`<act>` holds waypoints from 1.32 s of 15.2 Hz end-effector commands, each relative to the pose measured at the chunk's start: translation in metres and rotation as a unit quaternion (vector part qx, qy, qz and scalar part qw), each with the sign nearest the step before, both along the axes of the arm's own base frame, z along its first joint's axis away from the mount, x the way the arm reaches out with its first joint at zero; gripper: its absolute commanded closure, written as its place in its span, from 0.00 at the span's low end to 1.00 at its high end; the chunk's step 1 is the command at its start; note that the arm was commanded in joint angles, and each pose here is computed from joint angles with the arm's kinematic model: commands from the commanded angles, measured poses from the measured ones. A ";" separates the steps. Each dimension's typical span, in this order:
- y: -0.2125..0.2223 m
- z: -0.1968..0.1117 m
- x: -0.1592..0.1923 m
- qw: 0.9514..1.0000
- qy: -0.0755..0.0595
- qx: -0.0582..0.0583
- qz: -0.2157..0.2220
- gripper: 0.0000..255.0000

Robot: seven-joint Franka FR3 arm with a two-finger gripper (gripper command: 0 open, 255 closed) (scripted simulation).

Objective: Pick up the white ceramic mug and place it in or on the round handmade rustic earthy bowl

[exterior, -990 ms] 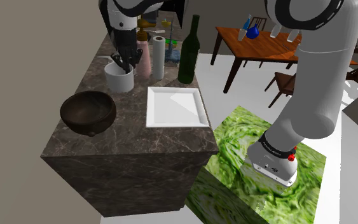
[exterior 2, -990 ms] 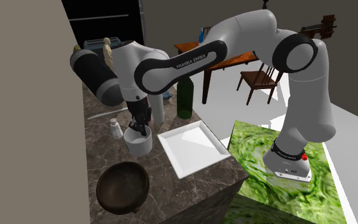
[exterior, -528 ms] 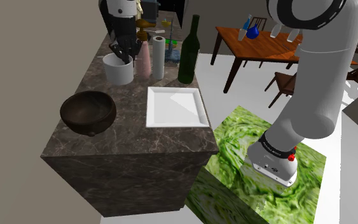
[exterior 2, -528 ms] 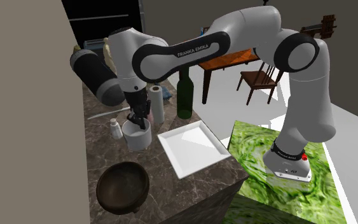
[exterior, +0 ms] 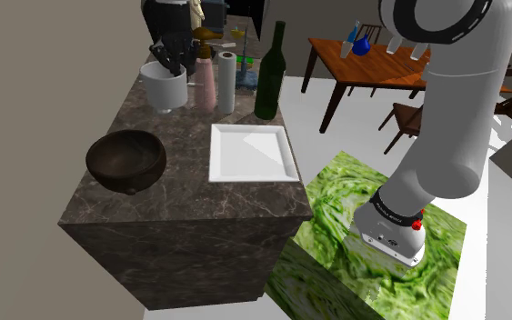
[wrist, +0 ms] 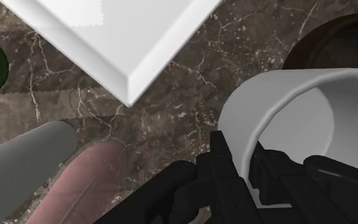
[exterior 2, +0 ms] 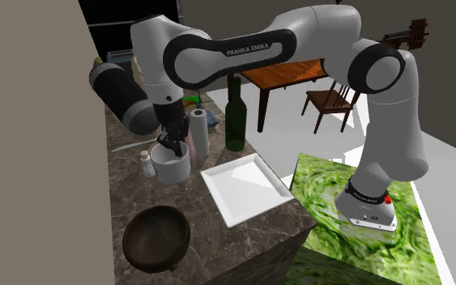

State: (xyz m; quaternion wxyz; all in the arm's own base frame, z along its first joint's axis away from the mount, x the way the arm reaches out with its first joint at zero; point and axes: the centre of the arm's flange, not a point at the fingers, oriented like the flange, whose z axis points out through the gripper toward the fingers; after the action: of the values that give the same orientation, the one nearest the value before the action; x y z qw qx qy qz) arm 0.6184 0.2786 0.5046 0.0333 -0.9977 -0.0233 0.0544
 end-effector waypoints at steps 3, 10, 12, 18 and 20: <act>0.046 0.005 -0.006 1.000 0.000 0.000 0.000 1.00; 0.137 0.011 -0.015 1.000 0.000 0.000 0.000 1.00; 0.137 0.001 -0.015 1.000 0.000 0.000 0.000 1.00; 0.137 -0.031 -0.015 1.000 0.000 0.000 0.000 1.00; 0.137 -0.042 -0.015 1.000 0.000 0.000 0.000 1.00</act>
State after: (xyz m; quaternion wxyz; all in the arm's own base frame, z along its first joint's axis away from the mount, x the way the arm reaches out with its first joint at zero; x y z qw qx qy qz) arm 0.6037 0.4160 0.4677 0.0331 -0.9977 -0.0235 0.0549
